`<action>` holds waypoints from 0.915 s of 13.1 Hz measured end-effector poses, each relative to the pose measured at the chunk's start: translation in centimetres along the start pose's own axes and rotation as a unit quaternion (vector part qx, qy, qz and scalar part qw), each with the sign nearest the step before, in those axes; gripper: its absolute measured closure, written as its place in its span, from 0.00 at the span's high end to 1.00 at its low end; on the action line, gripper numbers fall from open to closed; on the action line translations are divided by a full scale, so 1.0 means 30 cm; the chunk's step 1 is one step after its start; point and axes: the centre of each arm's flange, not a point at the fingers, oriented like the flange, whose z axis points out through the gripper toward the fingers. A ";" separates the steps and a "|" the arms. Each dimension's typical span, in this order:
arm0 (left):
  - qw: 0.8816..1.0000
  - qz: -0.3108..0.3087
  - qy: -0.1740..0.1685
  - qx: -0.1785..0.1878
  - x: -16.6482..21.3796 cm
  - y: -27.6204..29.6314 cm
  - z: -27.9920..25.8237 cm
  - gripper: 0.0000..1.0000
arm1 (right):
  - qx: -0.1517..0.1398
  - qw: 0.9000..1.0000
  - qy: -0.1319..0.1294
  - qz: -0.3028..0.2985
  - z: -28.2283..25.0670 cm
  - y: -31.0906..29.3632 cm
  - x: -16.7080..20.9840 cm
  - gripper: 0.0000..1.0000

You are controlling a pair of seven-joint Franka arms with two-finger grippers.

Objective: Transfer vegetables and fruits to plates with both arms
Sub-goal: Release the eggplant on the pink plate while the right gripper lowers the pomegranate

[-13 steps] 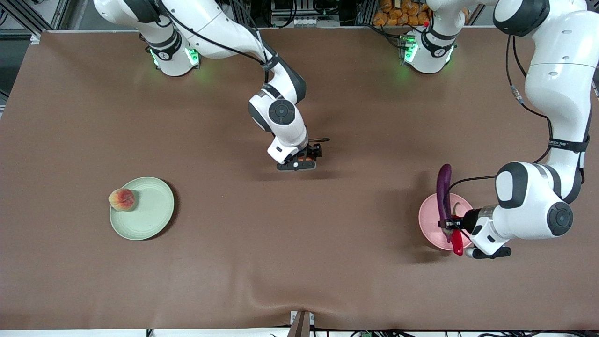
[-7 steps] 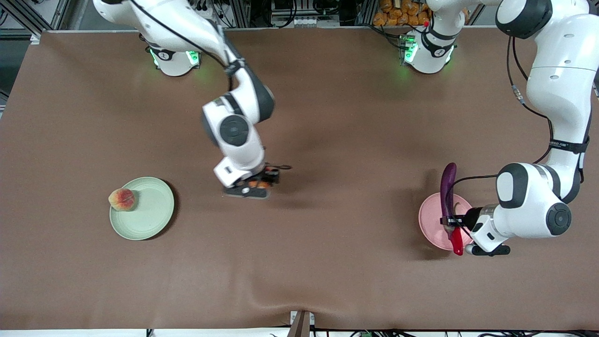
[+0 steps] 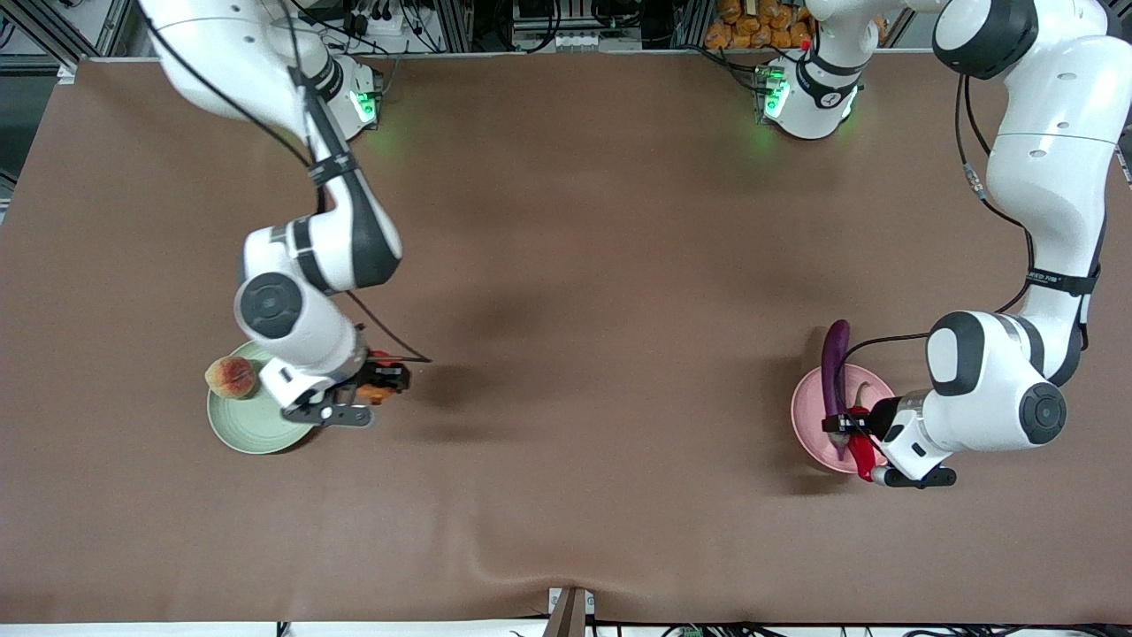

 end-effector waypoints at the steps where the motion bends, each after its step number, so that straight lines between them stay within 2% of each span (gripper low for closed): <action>1: 1.000 -0.003 0.002 0.000 0.002 0.001 -0.004 0.75 | -0.001 0.999 -0.004 -0.049 0.010 0.099 0.014 0.80; 3: 1.000 -0.007 0.012 0.000 0.014 -0.004 -0.030 0.96 | -0.001 0.993 -0.015 -0.119 0.046 0.277 0.019 0.80; 4: 1.000 -0.008 0.021 0.001 0.023 -0.012 -0.058 1.00 | 0.001 0.989 -0.020 -0.144 0.062 0.356 0.018 0.80; 6: 0.999 -0.005 0.043 0.010 0.038 -0.043 -0.149 1.00 | 0.007 0.986 -0.026 -0.167 0.087 0.487 0.012 0.80; 8: 0.997 0.003 0.074 0.019 0.040 -0.065 -0.297 1.00 | 0.012 0.985 -0.030 -0.169 0.103 0.534 0.004 0.80; 9: 0.996 0.006 0.087 0.024 0.030 -0.058 -0.390 1.00 | 0.013 0.985 -0.030 -0.170 0.104 0.531 0.003 0.86; 10: 0.995 0.009 0.096 0.033 0.006 -0.037 -0.499 1.00 | 0.016 0.985 -0.032 -0.170 0.104 0.525 0.002 0.97; 12: 0.993 0.010 0.108 0.049 -0.063 0.029 -0.714 1.00 | 0.023 0.986 -0.036 -0.162 0.098 0.541 -0.001 1.00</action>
